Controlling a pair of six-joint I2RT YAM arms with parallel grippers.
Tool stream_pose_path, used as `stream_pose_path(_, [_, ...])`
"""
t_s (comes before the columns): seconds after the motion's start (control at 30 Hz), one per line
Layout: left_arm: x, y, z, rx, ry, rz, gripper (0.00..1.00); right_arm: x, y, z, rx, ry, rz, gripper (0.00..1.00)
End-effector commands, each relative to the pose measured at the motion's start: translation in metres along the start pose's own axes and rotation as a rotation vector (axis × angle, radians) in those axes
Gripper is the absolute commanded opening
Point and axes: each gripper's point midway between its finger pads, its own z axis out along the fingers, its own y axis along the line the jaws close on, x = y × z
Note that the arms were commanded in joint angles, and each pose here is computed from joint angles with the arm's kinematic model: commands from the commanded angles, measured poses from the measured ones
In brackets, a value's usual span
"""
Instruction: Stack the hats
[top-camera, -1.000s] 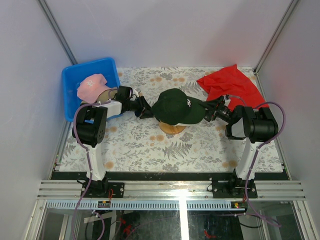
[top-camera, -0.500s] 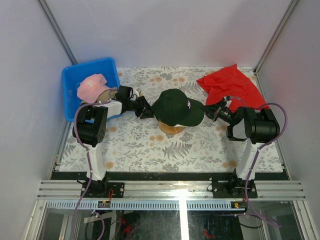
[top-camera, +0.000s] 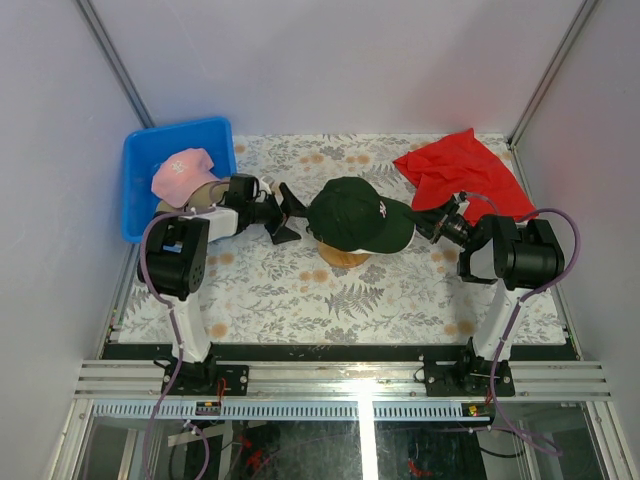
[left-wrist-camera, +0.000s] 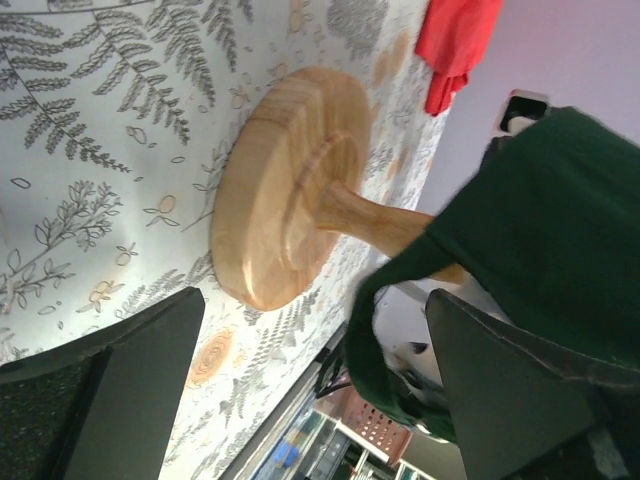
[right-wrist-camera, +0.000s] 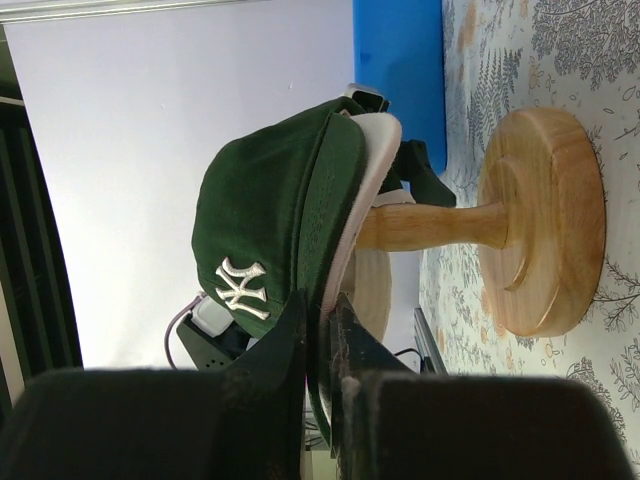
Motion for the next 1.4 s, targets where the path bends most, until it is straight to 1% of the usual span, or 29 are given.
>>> stream_pose_path(0.0, [-0.026, -0.041, -0.023, 0.114, -0.131, 0.008, 0.93, 0.006, 0.011, -0.002, -0.03, 0.028, -0.129, 0.0])
stream_pose_path(0.07, [-0.029, -0.048, -0.027, 0.144, -0.143, 0.002, 0.91, 0.006, 0.011, 0.0, -0.03, 0.027, -0.126, 0.0])
stream_pose_path(0.17, [-0.031, -0.065, -0.037, 0.254, -0.166, -0.025, 0.91, 0.005, 0.012, 0.002, -0.03, 0.026, -0.127, 0.0])
stream_pose_path(0.27, [-0.033, -0.093, -0.046, 0.353, -0.171, -0.011, 0.9, 0.005, 0.013, 0.002, -0.03, 0.027, -0.131, 0.01])
stream_pose_path(0.3, [-0.033, -0.101, -0.048, 0.369, -0.17, 0.003, 0.9, 0.005, 0.013, 0.002, -0.029, 0.027, -0.129, 0.09])
stream_pose_path(0.37, [-0.034, -0.117, -0.054, 0.396, -0.172, 0.024, 0.9, 0.005, 0.013, 0.002, -0.03, 0.029, -0.131, 0.18])
stream_pose_path(0.43, [-0.035, -0.131, -0.061, 0.42, -0.183, 0.033, 0.9, 0.005, 0.014, 0.002, -0.03, 0.029, -0.132, 0.37])
stream_pose_path(0.47, [-0.036, -0.137, -0.065, 0.426, -0.195, 0.036, 0.9, 0.005, 0.014, 0.002, -0.031, 0.027, -0.133, 0.43])
stream_pose_path(0.53, [-0.04, -0.143, -0.07, 0.419, -0.223, 0.034, 0.9, 0.005, 0.013, 0.002, -0.029, 0.024, -0.13, 0.54])
stream_pose_path(0.6, [-0.045, -0.148, -0.076, 0.411, -0.259, 0.035, 0.91, 0.005, 0.013, 0.001, -0.026, 0.022, -0.13, 0.63])
stream_pose_path(0.67, [-0.049, -0.151, -0.079, 0.398, -0.285, 0.04, 0.91, 0.004, 0.011, 0.0, -0.014, 0.014, -0.133, 0.68])
stream_pose_path(0.83, [-0.06, -0.153, -0.086, 0.372, -0.344, 0.036, 0.91, -0.001, -0.011, -0.008, 0.111, -0.017, -0.147, 0.73])
stream_pose_path(0.9, [-0.066, -0.157, -0.091, 0.369, -0.368, 0.031, 0.92, -0.005, -0.021, -0.012, 0.2, -0.031, -0.221, 0.75])
stream_pose_path(0.93, [-0.069, -0.16, -0.093, 0.367, -0.381, 0.033, 0.92, -0.004, -0.036, -0.018, 0.296, -0.026, -0.2, 0.76])
stream_pose_path(0.97, [-0.072, -0.162, -0.096, 0.359, -0.396, 0.037, 0.92, -0.005, -0.043, -0.023, 0.37, -0.024, -0.222, 0.78])
stream_pose_path(1.03, [-0.079, -0.163, -0.1, 0.317, -0.43, 0.05, 0.92, -0.01, -0.044, -0.032, 0.487, -0.018, -0.304, 0.79])
stream_pose_path(1.1, [-0.086, -0.165, -0.107, 0.273, -0.469, 0.065, 0.93, -0.015, -0.044, -0.04, 0.56, -0.023, -0.337, 0.8])
stream_pose_path(1.2, [-0.098, -0.166, -0.122, 0.22, -0.542, 0.068, 0.94, -0.025, -0.049, -0.055, 0.684, -0.065, -0.369, 0.8])
stream_pose_path(1.37, [-0.12, -0.15, -0.159, 0.076, -0.672, 0.068, 0.95, -0.03, -0.045, -0.071, 0.788, -0.128, -0.402, 0.81])
